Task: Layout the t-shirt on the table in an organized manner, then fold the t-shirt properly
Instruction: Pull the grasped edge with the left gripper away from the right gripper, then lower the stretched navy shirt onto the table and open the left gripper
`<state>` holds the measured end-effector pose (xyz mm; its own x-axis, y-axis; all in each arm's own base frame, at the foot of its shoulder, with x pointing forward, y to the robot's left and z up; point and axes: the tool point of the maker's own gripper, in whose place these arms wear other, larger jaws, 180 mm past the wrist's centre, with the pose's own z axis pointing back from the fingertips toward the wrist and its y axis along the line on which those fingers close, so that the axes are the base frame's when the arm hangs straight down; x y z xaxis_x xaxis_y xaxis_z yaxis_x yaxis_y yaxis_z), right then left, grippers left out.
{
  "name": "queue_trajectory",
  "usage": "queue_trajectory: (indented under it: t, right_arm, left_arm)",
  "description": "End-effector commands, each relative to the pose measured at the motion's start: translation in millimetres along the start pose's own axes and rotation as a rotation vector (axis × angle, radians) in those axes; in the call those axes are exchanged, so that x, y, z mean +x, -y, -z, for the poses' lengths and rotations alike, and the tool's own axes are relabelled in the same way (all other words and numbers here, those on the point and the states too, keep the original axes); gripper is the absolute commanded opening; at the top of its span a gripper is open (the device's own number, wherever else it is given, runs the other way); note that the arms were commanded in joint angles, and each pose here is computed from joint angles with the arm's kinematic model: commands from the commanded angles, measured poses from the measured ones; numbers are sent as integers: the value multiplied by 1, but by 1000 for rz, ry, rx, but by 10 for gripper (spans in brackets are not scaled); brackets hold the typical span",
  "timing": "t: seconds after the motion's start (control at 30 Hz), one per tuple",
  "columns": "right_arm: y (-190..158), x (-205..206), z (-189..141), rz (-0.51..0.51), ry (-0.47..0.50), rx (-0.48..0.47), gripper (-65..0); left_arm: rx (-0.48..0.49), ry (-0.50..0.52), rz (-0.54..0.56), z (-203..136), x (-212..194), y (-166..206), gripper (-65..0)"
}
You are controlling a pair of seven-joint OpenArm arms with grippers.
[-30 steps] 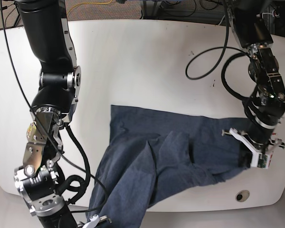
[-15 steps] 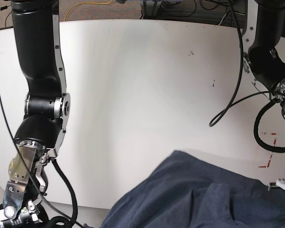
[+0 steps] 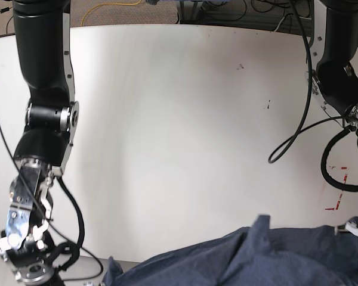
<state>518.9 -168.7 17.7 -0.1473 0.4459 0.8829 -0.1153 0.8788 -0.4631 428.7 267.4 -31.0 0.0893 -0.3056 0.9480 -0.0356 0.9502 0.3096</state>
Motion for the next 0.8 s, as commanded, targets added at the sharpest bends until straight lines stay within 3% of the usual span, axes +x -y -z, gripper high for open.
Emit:
queue_trajectory:
  t: [0.0,0.17,0.43,0.57,0.77]
  right_arm:
    - [17,-19,-14,22,-18,-64,-648]
    - [-12,-90,-39,38,-142,-5,-648]
    - [-56,-181,-101,159,-304,58,-648]
    - [-77,-211,-127,192,-376,84,-648]
    - [-102,-248,-174,250,-479,90,-648]
  left_arm:
    - [0,-28,11,-4,-17,3,-646]
    - [-61,-147,10,-13,-79,31,-646]
    - [-184,-324,30,-51,-176,75,-646]
    - [-239,-389,49,-71,-206,89,-649]
    - [-255,-495,65,-109,-250,82,-649]
